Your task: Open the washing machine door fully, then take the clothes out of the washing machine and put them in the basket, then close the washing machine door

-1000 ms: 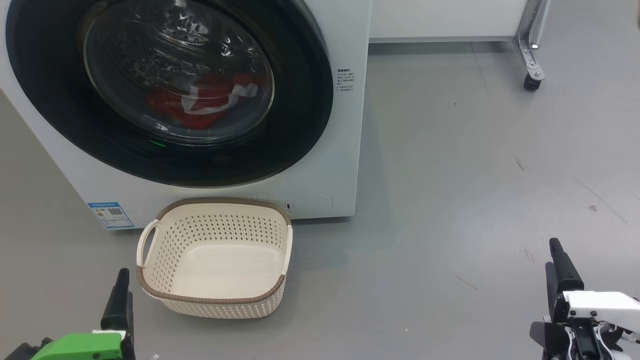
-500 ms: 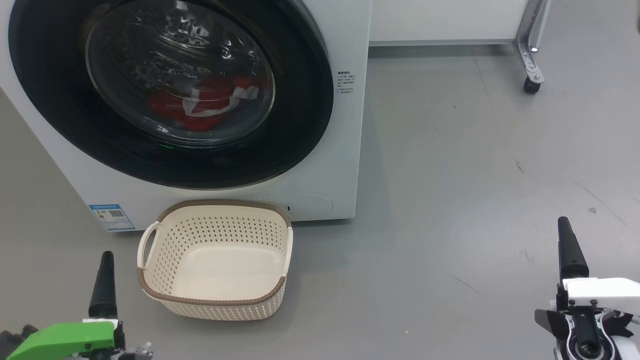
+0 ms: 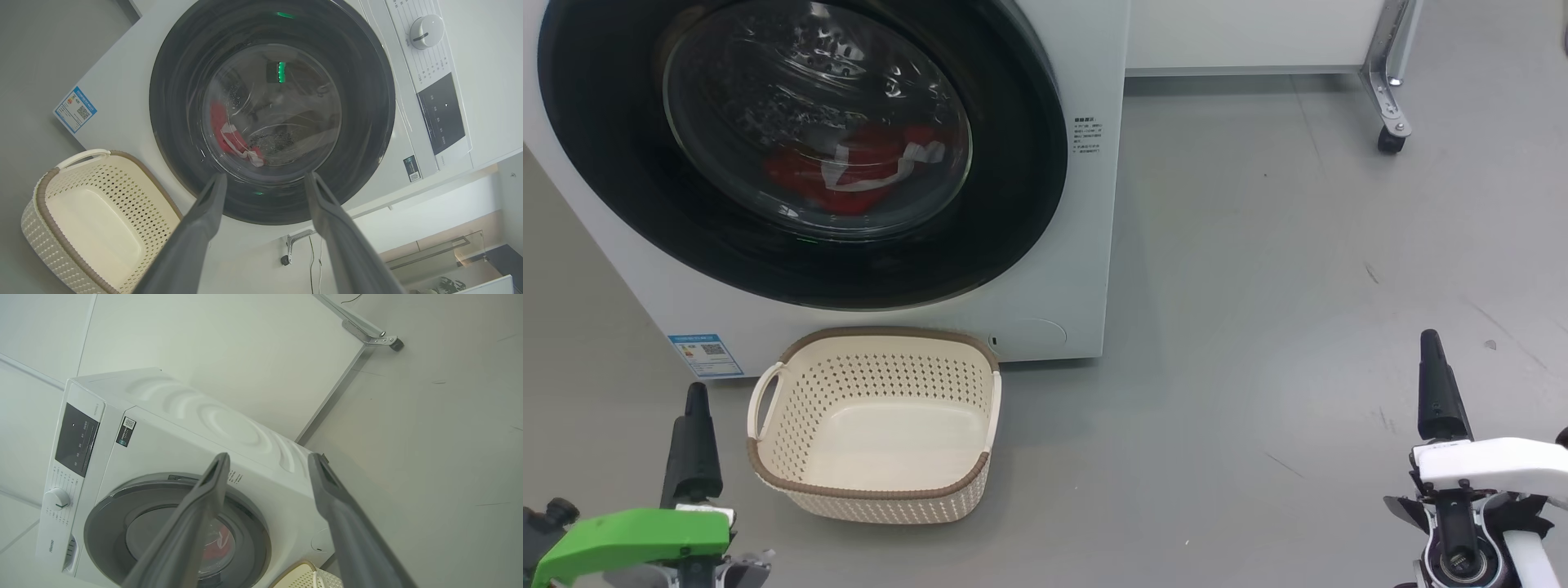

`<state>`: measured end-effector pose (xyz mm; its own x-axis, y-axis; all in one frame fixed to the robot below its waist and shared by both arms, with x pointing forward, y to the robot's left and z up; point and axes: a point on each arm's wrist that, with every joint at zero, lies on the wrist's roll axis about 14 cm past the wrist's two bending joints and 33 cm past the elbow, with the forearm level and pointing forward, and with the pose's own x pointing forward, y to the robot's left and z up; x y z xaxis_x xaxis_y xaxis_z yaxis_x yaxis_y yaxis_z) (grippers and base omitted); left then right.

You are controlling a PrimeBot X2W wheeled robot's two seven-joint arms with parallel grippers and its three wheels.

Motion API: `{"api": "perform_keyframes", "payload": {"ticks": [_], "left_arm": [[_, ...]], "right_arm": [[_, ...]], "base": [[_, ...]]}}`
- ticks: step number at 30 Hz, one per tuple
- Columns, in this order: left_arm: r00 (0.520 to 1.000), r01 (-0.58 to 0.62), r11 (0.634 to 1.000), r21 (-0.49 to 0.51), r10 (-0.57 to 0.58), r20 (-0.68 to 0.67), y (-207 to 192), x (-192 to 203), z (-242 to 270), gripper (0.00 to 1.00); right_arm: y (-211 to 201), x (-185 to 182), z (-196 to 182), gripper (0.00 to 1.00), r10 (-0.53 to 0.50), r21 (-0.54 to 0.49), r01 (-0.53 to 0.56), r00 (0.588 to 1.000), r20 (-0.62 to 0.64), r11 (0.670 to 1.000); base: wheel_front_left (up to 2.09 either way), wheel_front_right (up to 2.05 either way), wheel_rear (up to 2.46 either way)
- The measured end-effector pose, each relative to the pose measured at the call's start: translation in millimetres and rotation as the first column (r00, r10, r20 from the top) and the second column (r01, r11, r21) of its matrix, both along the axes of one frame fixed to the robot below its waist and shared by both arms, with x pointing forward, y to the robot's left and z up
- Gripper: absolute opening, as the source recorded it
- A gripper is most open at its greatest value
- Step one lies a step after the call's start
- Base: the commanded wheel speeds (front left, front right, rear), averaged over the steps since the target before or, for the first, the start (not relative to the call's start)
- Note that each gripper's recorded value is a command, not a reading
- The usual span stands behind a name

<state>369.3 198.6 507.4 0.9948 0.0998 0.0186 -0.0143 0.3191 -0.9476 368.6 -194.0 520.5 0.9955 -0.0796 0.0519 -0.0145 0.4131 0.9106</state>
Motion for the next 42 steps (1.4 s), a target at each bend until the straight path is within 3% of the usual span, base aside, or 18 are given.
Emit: {"api": "perform_keyframes", "payload": {"ticks": [11,18,23,31,42], "left_arm": [[0.999,0.028,0.972,0.231,-0.036,0.033,-12.9,2.5,12.8,1.00],[0.998,0.040,0.930,0.365,-0.055,0.032,-20.8,3.5,14.8,1.00],[0.997,0.052,0.883,0.466,-0.074,0.029,-28.6,4.2,15.7,1.00],[0.994,0.067,0.775,0.628,-0.104,0.022,-42.6,4.4,15.7,1.00],[0.991,0.089,0.569,0.818,-0.137,-0.012,-59.3,1.5,6.2,1.00]], "right_arm": [[8.6,1.3,11.7,1.00,0.009,-0.199,-0.004,1.000,0.025,0.980],[13.6,1.2,14.4,1.00,0.012,-0.292,-0.002,0.999,0.031,0.956],[17.4,0.6,14.3,1.00,0.014,-0.386,-0.003,1.000,0.025,0.922],[22.6,-0.5,14.5,1.00,0.013,-0.522,0.002,1.000,0.025,0.853],[28.1,-5.4,2.4,1.00,0.019,-0.708,-0.024,1.000,-0.015,0.706]], "base": [[0.00,0.00,0.00],[0.00,0.00,0.00],[0.00,0.00,0.00],[0.00,0.00,0.00],[0.00,0.00,0.00]]}}
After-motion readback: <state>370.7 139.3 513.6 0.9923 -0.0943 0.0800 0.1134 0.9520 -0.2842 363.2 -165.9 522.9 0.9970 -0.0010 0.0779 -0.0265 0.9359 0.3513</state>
